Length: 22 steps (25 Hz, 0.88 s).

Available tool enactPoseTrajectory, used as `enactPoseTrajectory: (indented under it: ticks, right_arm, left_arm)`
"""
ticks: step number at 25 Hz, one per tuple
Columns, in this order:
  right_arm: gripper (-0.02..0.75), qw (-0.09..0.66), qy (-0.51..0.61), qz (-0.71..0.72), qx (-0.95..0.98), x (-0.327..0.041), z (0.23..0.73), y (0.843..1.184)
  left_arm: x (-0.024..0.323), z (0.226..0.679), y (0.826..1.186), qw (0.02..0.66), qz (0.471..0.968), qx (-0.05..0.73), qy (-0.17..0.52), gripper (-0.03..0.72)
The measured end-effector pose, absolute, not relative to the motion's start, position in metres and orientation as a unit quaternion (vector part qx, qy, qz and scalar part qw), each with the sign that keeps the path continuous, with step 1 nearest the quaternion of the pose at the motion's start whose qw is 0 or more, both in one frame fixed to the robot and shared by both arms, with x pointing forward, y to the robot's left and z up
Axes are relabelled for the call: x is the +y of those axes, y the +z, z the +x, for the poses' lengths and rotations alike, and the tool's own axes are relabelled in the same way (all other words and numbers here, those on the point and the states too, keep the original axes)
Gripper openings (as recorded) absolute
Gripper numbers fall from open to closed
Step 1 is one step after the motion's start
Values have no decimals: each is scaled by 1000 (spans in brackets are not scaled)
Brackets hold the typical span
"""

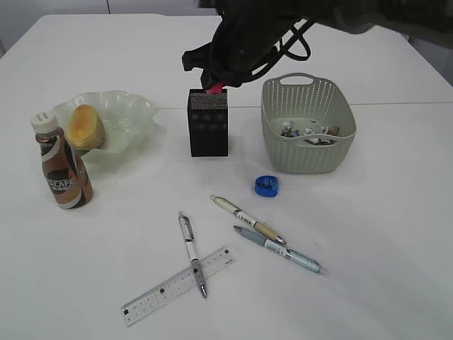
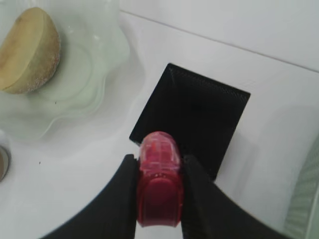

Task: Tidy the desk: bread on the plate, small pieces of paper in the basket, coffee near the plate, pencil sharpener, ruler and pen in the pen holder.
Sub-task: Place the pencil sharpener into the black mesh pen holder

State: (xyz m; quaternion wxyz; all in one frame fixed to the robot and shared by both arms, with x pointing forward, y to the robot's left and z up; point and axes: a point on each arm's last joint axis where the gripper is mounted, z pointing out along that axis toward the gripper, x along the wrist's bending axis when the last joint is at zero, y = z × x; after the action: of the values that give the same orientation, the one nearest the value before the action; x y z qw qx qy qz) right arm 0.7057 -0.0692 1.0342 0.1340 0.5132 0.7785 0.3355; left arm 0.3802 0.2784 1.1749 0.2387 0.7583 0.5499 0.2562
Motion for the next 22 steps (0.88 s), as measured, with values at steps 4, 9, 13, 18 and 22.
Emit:
enactPoseTrajectory:
  ticks: [4, 9, 13, 18, 22]
  right_arm:
    - [149, 158, 352, 508, 770, -66, 718, 1017]
    - [149, 198, 377, 492, 759, -65, 727, 1014]
    - [149, 210, 387, 487, 754, -63, 733, 1005]
    - [149, 199, 367, 493, 764, -60, 739, 972]
    - [149, 205, 369, 490, 763, -60, 740, 970]
  left_arm:
    - [278, 380, 1175, 240, 758, 549, 258, 434]
    - [278, 380, 1175, 240, 758, 549, 258, 434]
    - [278, 380, 1175, 240, 758, 549, 258, 434]
    - [278, 380, 1175, 240, 758, 549, 258, 434]
    - [278, 380, 1175, 240, 758, 549, 258, 434]
